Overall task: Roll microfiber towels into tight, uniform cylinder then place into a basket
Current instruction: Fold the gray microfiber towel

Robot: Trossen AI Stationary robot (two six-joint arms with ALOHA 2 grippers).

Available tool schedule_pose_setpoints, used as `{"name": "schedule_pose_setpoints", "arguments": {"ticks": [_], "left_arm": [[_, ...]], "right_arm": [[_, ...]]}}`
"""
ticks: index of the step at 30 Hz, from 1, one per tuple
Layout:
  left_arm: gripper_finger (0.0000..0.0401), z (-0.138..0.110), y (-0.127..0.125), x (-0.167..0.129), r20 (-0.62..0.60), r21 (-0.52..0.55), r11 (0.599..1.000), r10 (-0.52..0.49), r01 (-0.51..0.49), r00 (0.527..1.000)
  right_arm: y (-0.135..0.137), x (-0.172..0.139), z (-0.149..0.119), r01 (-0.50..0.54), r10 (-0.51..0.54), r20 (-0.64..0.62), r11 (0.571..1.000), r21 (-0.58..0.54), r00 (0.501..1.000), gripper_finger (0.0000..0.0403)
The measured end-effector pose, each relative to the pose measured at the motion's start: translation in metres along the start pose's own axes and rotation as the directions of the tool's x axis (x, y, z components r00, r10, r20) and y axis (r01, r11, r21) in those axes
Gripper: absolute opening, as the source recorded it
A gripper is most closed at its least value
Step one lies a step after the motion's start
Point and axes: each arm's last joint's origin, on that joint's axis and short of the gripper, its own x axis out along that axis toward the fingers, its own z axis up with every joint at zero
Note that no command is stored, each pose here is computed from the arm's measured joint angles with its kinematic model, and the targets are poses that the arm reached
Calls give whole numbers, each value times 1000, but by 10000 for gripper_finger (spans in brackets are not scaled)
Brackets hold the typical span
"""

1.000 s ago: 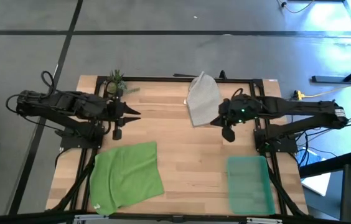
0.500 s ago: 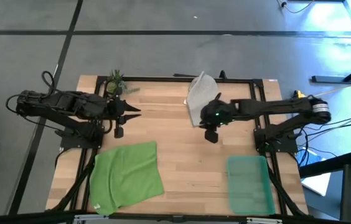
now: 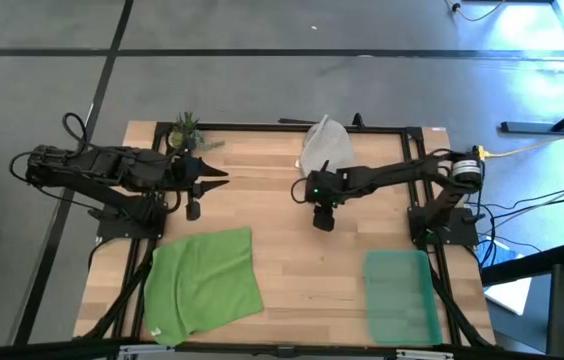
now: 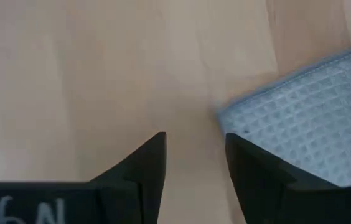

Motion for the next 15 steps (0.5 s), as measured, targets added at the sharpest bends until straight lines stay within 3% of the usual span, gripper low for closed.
{"name": "schedule_pose_setpoints", "arguments": {"ticks": [15], "left_arm": [[69,1,0,0,13,-32,999,0,0,1000]], "right_arm": [[-27,23,3,29,-30,16,997,74,999,162]]}}
